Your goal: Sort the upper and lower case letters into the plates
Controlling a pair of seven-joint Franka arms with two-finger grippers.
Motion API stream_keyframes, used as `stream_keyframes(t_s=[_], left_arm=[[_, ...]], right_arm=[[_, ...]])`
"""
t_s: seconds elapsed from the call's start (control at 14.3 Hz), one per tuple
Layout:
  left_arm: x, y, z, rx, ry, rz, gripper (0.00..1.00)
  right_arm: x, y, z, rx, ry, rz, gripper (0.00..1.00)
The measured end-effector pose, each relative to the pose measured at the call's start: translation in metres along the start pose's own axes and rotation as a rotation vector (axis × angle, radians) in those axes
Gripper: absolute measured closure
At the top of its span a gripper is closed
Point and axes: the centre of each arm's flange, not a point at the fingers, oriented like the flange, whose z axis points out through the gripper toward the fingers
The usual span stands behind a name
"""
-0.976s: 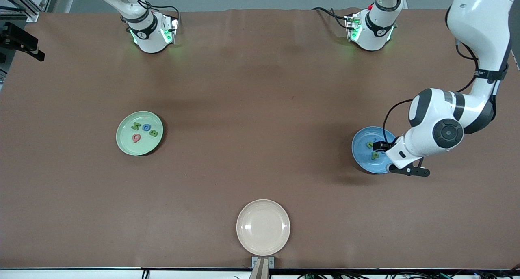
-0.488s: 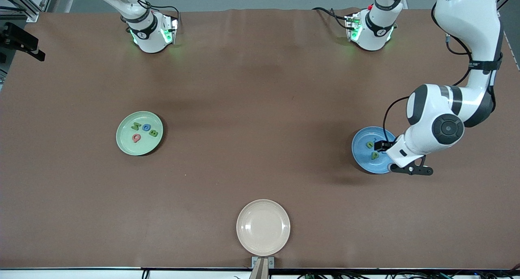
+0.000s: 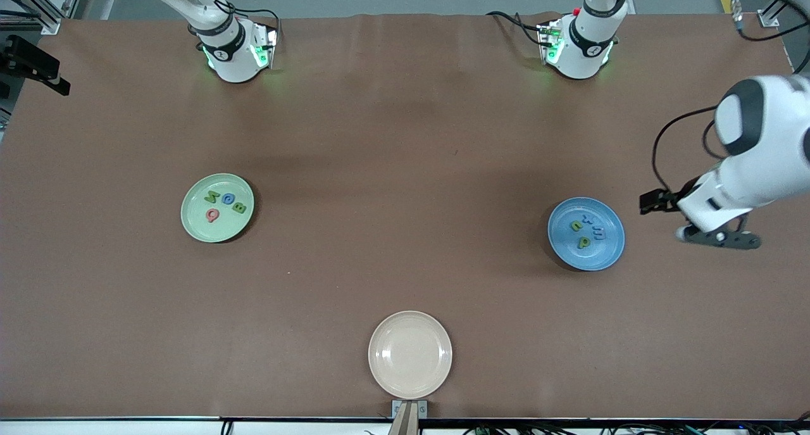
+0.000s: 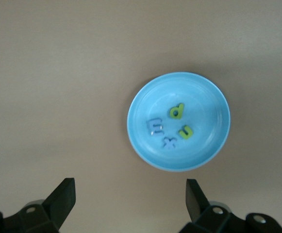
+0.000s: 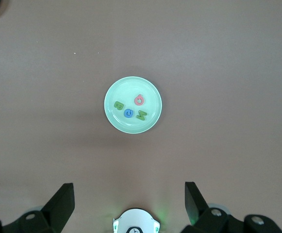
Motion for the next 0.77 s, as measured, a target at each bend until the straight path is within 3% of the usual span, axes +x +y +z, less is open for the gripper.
stream_keyframes(t_s=[0.56,0.77], left_arm=[[-0.086,0.028,-0.188,0.03,0.182,0.021,0.0],[-0.085,0.061,-0.219,0.042,0.231,0.07,0.0]], right_arm=[[0.0,0.002,0.001,0.0,-0.003,0.004,0.0],[0.0,0.003,0.001,0.0,-0.003,0.005,0.0]])
